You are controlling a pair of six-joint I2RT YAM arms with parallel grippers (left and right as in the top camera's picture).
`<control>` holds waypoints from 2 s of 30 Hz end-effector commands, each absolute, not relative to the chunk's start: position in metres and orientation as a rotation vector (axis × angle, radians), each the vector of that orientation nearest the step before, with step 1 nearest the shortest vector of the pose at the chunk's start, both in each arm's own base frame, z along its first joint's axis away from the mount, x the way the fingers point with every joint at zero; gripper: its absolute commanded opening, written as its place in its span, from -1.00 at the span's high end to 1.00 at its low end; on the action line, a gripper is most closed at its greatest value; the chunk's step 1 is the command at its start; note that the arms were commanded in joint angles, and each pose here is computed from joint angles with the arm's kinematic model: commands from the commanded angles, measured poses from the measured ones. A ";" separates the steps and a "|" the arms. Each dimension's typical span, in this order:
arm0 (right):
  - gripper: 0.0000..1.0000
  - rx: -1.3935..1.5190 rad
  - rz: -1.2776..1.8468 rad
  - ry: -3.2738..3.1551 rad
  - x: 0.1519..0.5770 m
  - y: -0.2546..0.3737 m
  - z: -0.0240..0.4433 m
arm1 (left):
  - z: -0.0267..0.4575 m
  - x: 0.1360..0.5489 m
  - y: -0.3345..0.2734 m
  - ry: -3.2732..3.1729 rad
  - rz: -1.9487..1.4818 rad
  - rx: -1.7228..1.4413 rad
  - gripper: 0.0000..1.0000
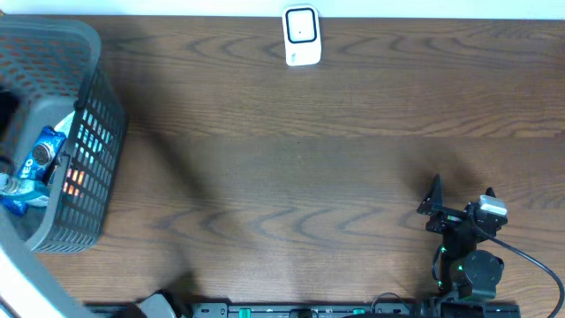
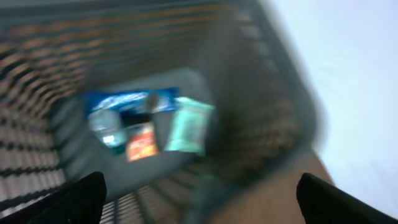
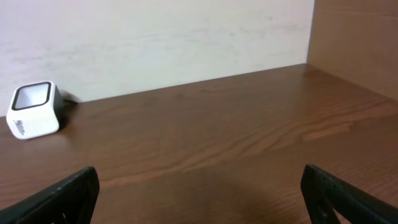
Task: Scan the item barcode
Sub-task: 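Grasp the blue mouthwash bottle in the basket with the left gripper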
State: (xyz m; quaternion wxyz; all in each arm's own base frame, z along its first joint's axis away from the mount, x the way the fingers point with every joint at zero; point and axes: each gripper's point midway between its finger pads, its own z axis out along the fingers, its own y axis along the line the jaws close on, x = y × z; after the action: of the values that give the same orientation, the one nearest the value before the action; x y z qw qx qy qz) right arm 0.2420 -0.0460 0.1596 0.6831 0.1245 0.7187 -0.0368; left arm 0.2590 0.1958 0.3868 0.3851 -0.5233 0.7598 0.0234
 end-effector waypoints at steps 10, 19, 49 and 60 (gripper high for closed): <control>-0.99 0.289 -0.074 1.609 0.242 -0.046 0.159 | 0.243 0.254 0.265 2.176 0.112 -1.897 -0.96; -0.99 0.289 -0.074 1.609 0.242 -0.046 0.159 | 0.212 0.238 0.282 2.199 0.132 -2.039 -0.96; -0.99 0.289 -0.074 1.609 0.242 -0.046 0.159 | 0.164 0.223 0.292 2.252 0.259 -2.077 0.46; -0.98 0.289 -0.074 1.609 0.242 -0.046 0.159 | 0.172 0.226 0.295 2.233 0.259 -2.062 0.60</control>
State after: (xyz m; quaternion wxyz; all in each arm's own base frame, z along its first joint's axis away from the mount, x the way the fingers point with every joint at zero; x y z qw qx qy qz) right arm 0.2420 -0.0461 0.1596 0.6831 0.1246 0.7187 -0.0369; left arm 0.2276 0.2897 0.1671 0.0423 -0.6758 0.7323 0.0730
